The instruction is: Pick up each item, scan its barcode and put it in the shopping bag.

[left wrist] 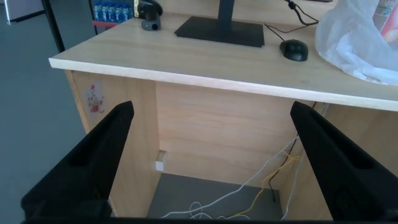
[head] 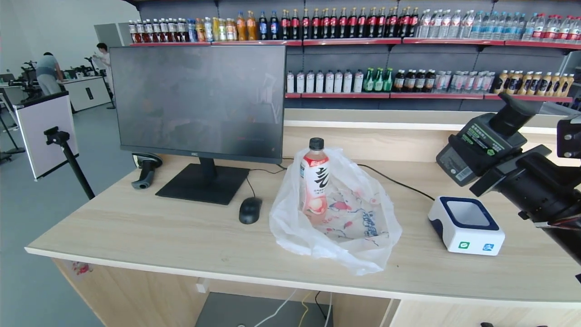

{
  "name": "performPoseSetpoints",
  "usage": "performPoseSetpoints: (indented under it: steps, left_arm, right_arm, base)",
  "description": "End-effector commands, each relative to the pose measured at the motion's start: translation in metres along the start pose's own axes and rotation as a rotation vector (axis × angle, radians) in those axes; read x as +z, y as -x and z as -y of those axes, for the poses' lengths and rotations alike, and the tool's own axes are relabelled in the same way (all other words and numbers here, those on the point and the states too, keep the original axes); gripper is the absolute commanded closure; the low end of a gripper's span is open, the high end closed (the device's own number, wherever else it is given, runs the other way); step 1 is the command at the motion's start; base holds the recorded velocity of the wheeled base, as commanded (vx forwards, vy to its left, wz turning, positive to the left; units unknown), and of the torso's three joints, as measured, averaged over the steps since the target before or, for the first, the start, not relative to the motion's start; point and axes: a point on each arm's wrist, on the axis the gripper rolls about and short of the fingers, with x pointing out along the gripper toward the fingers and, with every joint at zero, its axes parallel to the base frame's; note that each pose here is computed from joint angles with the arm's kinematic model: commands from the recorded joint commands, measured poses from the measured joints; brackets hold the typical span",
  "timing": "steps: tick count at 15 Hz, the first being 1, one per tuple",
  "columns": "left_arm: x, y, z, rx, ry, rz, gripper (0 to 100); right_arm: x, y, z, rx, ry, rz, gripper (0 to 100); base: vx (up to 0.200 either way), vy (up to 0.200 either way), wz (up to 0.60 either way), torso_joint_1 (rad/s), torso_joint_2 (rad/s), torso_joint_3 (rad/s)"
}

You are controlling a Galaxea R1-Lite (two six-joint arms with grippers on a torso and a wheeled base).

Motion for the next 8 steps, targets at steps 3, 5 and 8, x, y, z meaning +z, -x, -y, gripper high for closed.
performPoseSetpoints:
  steps: [3, 5, 8]
  left_arm:
    - [0.0000, 0.0000, 0.0000, 0.000, 0.000, 0.001, 0]
    - [0.0000, 0.0000, 0.0000, 0.000, 0.000, 0.001, 0]
    - [0.0002, 0.0000, 0.0000, 0.000, 0.000, 0.002, 0]
  right_arm:
    - [-0.0025, 0.0020, -0.0012, 0.005, -0.004, -0.014, 100]
    - [-0.0041, 0.0036, -0.0017, 0.006, -0.006, -0.023, 100]
    - [-0.0044, 0.0038, -0.0018, 0.006, -0.007, -0.025, 100]
  base:
    - [0.000, 0.000, 0.40, 0.006, 0.00, 0.005]
    - [0.000, 0.000, 0.60, 0.002, 0.00, 0.002]
    - [0.000, 0.000, 0.20, 0.001, 0.00, 0.001]
